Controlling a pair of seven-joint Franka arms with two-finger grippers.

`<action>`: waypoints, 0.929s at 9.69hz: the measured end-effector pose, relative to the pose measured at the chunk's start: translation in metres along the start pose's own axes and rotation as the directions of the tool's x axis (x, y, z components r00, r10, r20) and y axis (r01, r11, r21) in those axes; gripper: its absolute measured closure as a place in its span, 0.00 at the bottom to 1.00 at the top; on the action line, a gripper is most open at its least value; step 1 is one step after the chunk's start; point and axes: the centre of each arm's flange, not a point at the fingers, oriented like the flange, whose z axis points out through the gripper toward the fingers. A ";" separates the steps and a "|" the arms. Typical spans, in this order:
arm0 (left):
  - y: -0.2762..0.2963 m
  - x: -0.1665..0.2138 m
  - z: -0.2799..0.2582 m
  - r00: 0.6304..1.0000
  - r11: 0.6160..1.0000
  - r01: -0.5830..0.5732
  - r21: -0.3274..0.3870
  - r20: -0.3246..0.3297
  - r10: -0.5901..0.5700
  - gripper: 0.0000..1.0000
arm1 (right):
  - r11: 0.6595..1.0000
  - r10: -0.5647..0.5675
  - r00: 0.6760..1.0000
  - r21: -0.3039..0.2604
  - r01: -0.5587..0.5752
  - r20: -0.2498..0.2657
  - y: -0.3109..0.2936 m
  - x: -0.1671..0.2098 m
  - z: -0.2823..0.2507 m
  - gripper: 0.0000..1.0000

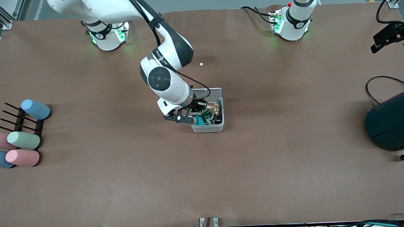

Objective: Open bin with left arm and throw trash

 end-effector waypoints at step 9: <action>0.004 0.041 0.015 0.998 0.998 -0.058 0.003 0.019 0.058 0.00 | 0.976 -0.146 0.989 -0.166 0.141 -0.017 0.166 0.089 -0.178 0.00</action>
